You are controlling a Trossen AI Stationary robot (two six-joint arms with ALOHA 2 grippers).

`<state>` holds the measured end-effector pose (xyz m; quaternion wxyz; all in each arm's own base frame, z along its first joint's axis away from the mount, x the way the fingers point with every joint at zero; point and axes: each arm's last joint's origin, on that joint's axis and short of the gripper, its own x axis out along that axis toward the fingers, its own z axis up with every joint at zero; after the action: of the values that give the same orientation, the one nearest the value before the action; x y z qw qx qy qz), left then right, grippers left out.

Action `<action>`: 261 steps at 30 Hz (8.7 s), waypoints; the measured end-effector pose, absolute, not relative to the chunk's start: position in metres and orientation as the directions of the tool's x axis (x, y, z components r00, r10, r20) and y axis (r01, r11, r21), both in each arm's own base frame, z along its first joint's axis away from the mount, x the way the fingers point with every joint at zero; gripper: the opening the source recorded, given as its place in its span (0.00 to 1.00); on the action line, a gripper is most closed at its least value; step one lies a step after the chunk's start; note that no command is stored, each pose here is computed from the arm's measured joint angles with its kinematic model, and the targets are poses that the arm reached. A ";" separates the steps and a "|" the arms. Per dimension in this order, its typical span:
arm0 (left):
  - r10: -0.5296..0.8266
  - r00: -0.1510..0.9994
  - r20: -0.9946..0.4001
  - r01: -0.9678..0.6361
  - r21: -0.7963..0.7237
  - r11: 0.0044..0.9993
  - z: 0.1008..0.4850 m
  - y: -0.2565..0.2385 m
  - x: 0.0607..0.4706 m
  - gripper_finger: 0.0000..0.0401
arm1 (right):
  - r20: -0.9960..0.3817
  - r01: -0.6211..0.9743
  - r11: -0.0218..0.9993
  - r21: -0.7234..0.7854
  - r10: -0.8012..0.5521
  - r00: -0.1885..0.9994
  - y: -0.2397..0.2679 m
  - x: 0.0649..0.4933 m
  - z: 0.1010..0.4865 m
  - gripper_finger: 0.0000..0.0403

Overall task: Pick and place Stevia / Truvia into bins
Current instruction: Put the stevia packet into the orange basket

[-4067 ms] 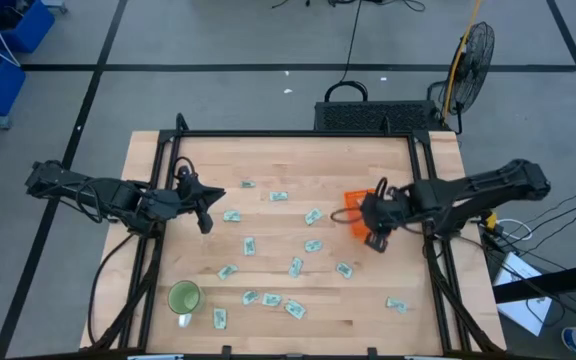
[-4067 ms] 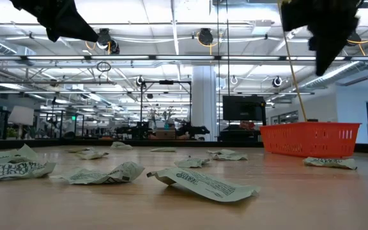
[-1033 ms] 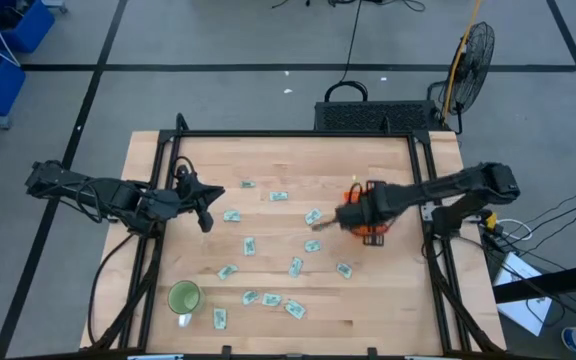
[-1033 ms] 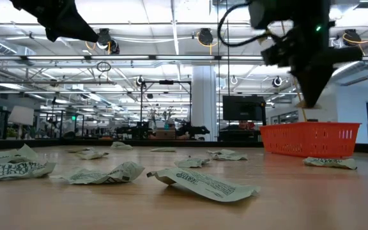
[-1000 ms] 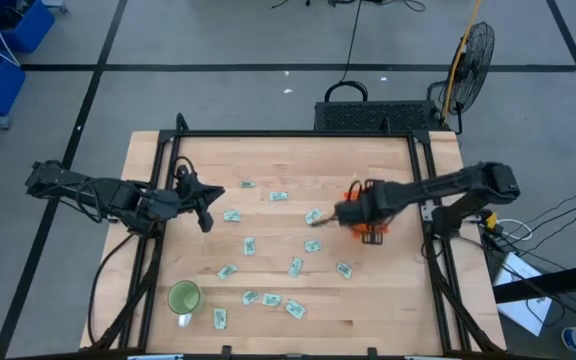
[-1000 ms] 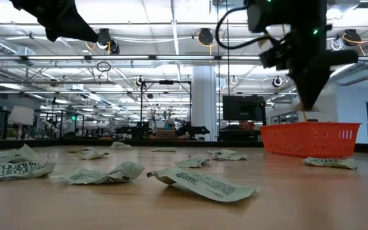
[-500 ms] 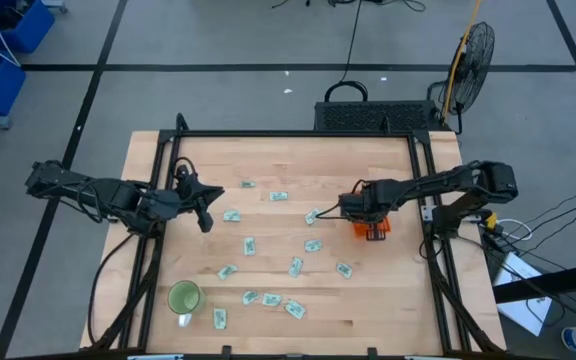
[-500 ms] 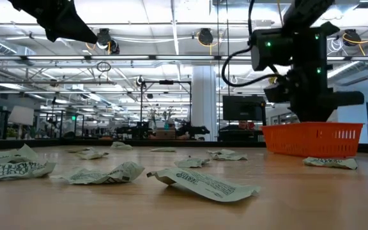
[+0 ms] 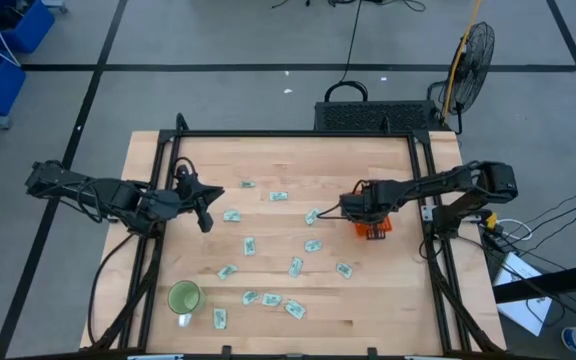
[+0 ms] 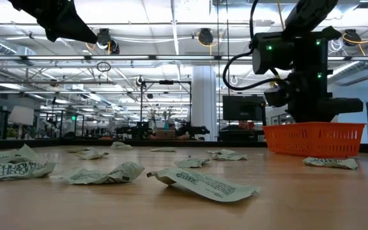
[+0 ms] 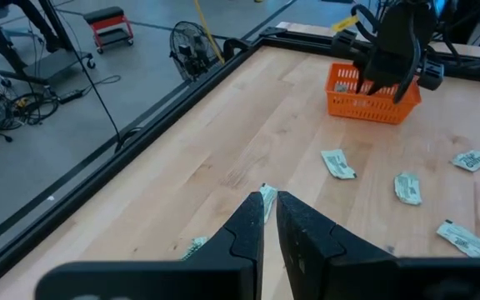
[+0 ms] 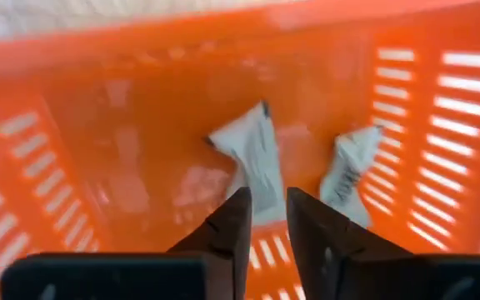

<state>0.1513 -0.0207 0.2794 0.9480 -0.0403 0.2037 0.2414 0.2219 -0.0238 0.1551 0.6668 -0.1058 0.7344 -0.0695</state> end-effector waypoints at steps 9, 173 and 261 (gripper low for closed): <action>0.440 0.802 -0.404 -0.474 0.018 0.880 0.280 -0.021 0.151 0.11 | -0.966 -0.025 0.968 -0.250 -0.251 -0.065 -0.013 0.239 0.191 0.19; 0.361 0.799 -0.481 -0.413 -0.004 0.911 0.274 -0.022 0.149 0.11 | -0.695 0.312 0.938 0.148 -0.126 0.708 0.019 0.202 0.237 0.20; 0.323 0.827 -0.459 -0.386 -0.047 0.921 0.277 -0.024 0.151 0.11 | -0.994 0.189 0.976 -0.105 -0.101 -0.031 0.008 0.210 0.194 0.01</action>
<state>0.1513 -0.0240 0.2767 0.9534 -0.0692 0.2275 0.1860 0.2104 0.0078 0.1939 0.6952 0.0309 0.7105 -0.1042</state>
